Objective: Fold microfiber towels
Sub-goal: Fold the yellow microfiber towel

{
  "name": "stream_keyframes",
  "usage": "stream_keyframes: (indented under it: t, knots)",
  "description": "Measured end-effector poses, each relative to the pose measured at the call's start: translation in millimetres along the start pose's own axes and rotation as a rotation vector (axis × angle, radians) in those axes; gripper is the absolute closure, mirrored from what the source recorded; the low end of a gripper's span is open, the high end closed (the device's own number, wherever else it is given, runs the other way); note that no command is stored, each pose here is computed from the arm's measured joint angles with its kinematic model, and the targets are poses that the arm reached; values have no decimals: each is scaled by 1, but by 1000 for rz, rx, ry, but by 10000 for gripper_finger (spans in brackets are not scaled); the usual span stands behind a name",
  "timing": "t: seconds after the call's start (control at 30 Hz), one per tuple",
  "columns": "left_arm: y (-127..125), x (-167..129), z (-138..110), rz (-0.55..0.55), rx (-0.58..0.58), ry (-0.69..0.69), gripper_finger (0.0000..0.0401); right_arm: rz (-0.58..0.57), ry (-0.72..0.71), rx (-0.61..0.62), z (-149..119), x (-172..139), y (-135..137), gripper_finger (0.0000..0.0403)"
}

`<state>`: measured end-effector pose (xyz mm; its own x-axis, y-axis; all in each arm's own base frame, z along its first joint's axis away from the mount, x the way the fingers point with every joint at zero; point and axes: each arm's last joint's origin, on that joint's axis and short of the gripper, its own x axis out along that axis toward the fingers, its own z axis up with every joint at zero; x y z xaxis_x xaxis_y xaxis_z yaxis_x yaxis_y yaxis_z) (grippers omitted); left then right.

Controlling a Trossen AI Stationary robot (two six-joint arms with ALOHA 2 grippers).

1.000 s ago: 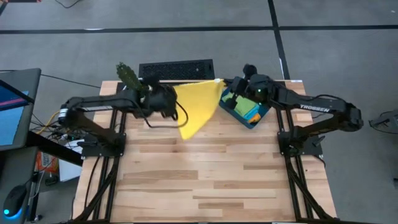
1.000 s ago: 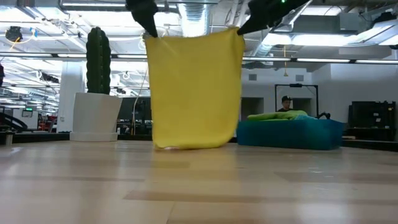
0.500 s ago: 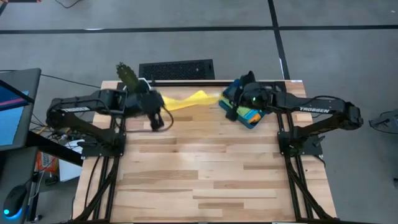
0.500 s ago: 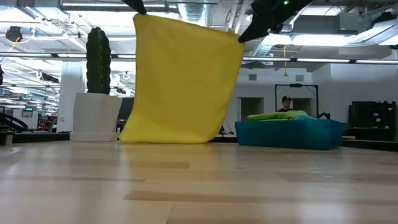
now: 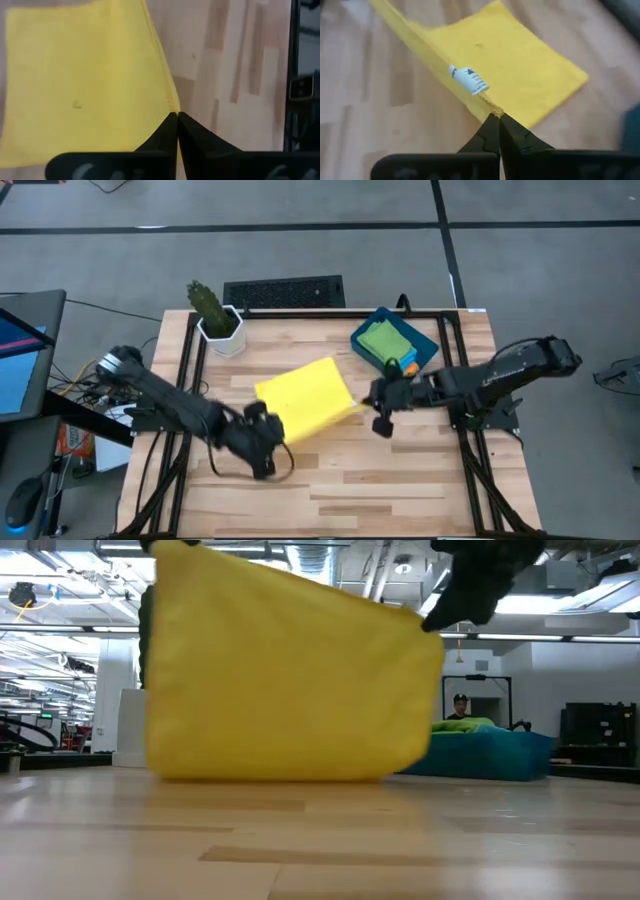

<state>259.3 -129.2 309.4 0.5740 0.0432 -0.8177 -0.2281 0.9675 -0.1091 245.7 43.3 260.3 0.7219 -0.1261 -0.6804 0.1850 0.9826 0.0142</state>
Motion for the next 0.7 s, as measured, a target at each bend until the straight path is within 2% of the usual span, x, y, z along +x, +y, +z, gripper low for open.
stream_keyframes:
  t: [0.13,0.33,0.57,0.7]
  knots:
    - [-28,32,-14,17,39,56,401,24,-9,20,-15,3,20,385]
    - [-40,68,-28,94,35,130,401,27,15,12,-24,22,33,386]
    - [-36,64,-28,150,70,110,401,-75,78,-75,-26,63,13,384]
    - [-22,62,-30,283,117,137,401,-116,81,-106,-20,79,-11,386]
